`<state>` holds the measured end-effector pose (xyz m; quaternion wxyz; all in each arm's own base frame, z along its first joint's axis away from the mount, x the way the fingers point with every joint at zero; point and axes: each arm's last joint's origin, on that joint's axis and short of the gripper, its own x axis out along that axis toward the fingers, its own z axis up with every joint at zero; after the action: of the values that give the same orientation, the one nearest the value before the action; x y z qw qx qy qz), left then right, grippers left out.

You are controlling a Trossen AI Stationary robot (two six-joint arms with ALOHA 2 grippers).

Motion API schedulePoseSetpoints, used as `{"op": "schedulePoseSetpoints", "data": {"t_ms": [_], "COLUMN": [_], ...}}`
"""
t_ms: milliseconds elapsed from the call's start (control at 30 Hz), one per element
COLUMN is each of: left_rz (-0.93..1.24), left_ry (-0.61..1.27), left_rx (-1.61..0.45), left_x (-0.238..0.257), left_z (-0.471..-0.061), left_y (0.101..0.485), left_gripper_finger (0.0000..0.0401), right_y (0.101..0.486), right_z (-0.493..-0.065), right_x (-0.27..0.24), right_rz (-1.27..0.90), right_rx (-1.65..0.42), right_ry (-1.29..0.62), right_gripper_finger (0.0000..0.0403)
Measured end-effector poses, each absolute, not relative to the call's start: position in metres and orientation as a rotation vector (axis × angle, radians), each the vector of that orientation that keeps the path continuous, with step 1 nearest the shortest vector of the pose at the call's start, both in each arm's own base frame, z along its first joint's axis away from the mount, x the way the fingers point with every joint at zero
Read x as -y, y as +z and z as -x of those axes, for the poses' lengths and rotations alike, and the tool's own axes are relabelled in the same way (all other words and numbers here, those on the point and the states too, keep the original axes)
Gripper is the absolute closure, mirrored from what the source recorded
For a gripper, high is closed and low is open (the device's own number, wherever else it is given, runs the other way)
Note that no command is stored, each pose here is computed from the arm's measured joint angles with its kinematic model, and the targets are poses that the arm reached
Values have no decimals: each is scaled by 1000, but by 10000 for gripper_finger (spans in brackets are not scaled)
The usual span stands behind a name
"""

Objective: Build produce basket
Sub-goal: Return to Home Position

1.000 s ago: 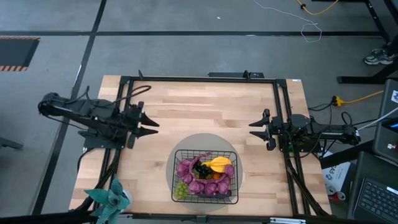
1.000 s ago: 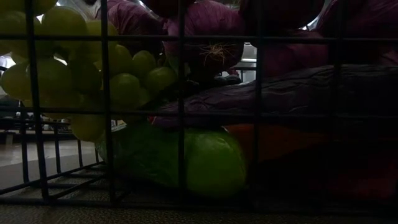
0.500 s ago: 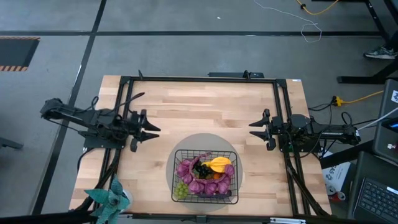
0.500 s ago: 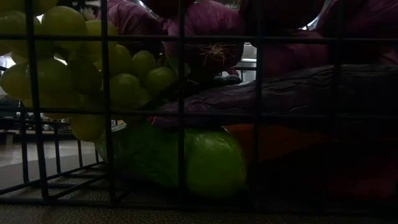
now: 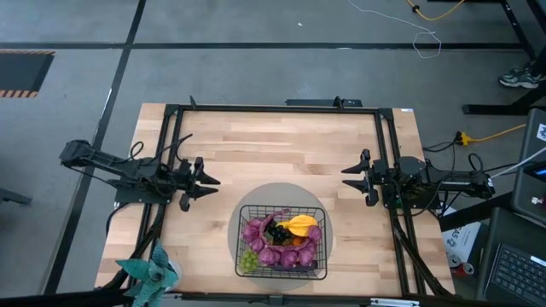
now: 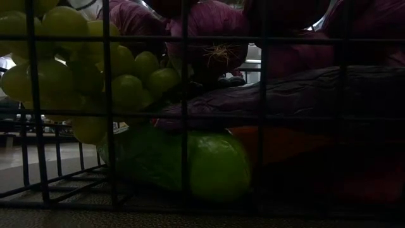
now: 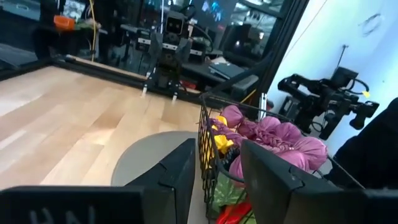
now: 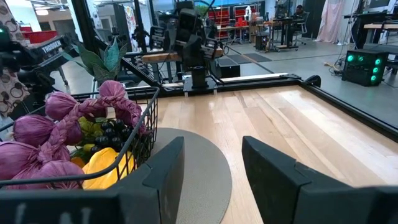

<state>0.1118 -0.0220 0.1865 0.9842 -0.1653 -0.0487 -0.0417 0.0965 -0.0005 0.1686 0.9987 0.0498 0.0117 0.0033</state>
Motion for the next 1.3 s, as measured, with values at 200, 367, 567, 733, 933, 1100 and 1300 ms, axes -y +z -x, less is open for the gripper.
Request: {"op": "schedulePoseSetpoints", "data": {"t_ms": [200, 367, 567, 733, 933, 1100, 1300], "left_rz": [315, 270, 257, 228, 269, 251, 262], "left_ry": [-69, -87, -208, -162, -113, -121, -89], "left_rx": [105, 92, 106, 121, 92, 80, 35], "left_x": [21, 19, 17, 9, 2, 1, -1], "left_z": [-110, -110, -109, -106, -101, -97, -97], "left_y": [179, 178, 181, 181, 177, 175, 170], "left_gripper_finger": [279, 279, 279, 280, 280, 279, 280], "right_y": [169, 169, 169, 169, 169, 169, 169], "right_z": [-97, -97, -97, -97, -97, -97, -97], "right_x": [1, 1, 0, 0, 1, 0, 1], "right_rz": [-99, -99, -97, -97, -97, -97, -97], "right_rx": [-23, -23, -23, -23, -23, -23, -23], "right_ry": [7, 7, 7, 7, 7, 7, 7], "right_gripper_finger": [238, 238, 238, 238, 238, 238, 238]}}
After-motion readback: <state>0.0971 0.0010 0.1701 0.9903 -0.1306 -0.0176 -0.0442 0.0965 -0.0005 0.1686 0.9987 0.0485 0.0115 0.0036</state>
